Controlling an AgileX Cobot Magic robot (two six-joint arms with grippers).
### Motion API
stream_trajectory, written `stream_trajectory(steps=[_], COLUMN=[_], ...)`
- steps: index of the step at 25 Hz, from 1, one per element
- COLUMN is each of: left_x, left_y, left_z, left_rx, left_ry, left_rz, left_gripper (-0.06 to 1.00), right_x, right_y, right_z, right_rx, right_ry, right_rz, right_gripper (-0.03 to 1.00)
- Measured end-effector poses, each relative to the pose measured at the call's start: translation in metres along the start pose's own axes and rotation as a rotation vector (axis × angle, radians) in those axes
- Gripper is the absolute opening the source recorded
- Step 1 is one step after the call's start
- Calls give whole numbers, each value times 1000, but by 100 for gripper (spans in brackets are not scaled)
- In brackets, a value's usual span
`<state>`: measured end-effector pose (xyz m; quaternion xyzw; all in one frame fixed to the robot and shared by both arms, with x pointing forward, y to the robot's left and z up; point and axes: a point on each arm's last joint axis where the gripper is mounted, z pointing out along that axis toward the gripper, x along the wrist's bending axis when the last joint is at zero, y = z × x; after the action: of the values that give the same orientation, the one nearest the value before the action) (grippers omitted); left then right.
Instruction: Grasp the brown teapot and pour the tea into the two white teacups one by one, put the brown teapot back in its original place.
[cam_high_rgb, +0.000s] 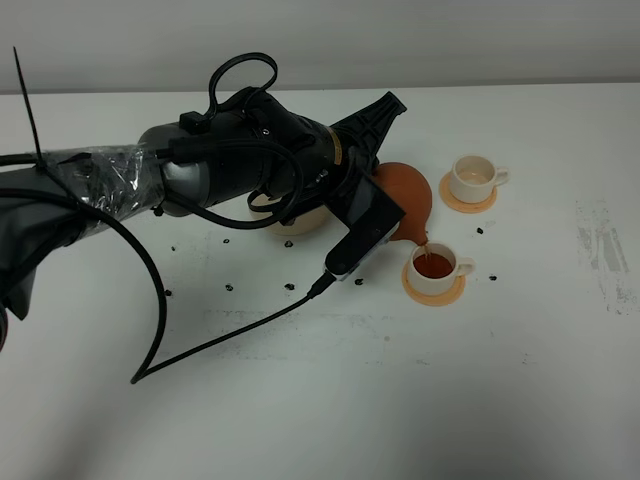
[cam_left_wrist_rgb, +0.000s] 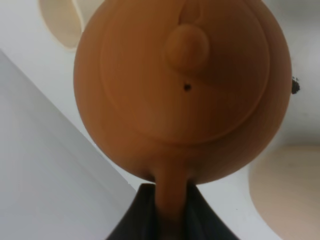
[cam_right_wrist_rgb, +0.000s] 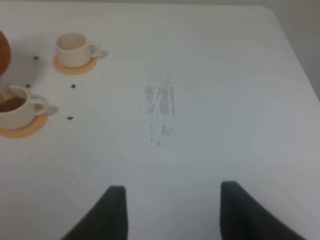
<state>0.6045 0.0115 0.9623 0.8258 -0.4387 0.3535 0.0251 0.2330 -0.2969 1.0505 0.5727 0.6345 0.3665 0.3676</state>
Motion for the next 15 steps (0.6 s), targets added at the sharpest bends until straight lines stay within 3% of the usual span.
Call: stream_trajectory(steps=[15], left_x=[3], left_y=[4], left_z=[0], left_rx=[9], left_ry=[15], left_rz=[48], left_gripper=[11], right_x=[0], right_y=[0], right_z=[0], right_rx=[0], right_ry=[0], right_rz=[0], right_gripper=[44])
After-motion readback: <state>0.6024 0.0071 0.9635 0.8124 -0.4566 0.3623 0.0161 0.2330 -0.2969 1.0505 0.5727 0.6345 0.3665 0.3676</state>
